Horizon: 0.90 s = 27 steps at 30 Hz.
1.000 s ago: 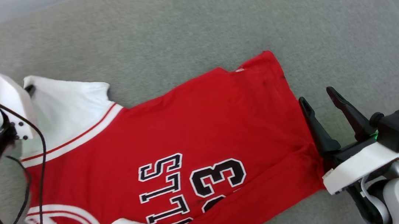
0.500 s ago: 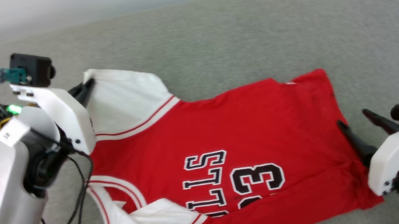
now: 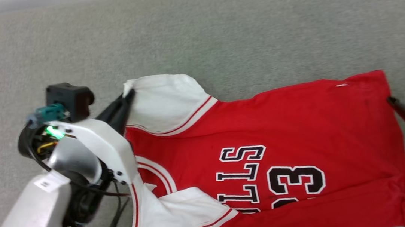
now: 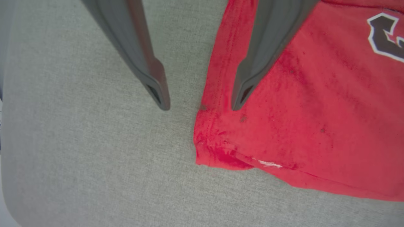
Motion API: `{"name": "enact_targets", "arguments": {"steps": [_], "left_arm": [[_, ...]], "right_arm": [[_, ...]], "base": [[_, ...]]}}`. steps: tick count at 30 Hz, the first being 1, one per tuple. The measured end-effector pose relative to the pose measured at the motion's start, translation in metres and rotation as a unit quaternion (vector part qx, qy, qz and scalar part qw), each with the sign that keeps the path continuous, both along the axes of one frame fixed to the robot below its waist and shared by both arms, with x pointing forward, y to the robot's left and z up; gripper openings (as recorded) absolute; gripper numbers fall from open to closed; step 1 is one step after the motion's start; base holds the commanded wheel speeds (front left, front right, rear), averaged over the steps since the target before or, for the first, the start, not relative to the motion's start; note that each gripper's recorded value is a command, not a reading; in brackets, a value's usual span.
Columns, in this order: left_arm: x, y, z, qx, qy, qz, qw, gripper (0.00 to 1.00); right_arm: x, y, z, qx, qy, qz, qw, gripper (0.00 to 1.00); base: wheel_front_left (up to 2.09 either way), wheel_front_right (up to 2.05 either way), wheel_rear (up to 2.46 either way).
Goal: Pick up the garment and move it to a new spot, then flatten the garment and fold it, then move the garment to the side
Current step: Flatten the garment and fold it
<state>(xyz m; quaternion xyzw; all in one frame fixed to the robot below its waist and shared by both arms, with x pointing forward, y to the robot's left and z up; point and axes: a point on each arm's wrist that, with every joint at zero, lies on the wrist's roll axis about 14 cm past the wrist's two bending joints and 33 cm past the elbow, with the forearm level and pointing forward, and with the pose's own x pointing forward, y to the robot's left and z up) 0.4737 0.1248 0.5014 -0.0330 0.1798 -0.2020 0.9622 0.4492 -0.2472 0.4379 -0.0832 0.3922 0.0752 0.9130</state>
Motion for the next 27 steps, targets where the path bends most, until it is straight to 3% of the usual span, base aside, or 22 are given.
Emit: {"name": "enact_targets", "arguments": {"steps": [15, 16, 17, 18, 27], "left_arm": [[-0.016, 0.003, -0.031, -0.021, 0.020, 0.019, 0.999, 0.00], [-0.016, 0.003, -0.032, -0.023, 0.020, 0.021, 0.999, 0.00], [-0.016, 0.003, -0.033, -0.023, 0.020, 0.021, 0.999, 0.00], [-0.016, 0.004, -0.034, -0.022, 0.021, 0.022, 0.999, 0.00], [-0.012, 0.013, -0.028, -0.020, 0.001, 0.035, 0.999, 0.00]], "right_arm": [[0.040, 0.016, -0.055, -0.031, 0.090, 0.034, 0.995, 1.00], [0.038, 0.016, -0.060, -0.032, 0.097, 0.034, 0.994, 0.38], [0.037, 0.016, -0.064, -0.032, 0.104, 0.033, 0.993, 0.38], [0.036, 0.016, -0.066, -0.031, 0.109, 0.031, 0.993, 0.00], [0.041, 0.011, -0.052, -0.006, 0.061, 0.009, 0.998, 0.00]], "base": [[0.00, 0.00, 0.00], [0.00, 0.00, 0.00], [0.00, 0.00, 0.00], [0.00, 0.00, 0.00], [0.00, 0.00, 0.00]]}}
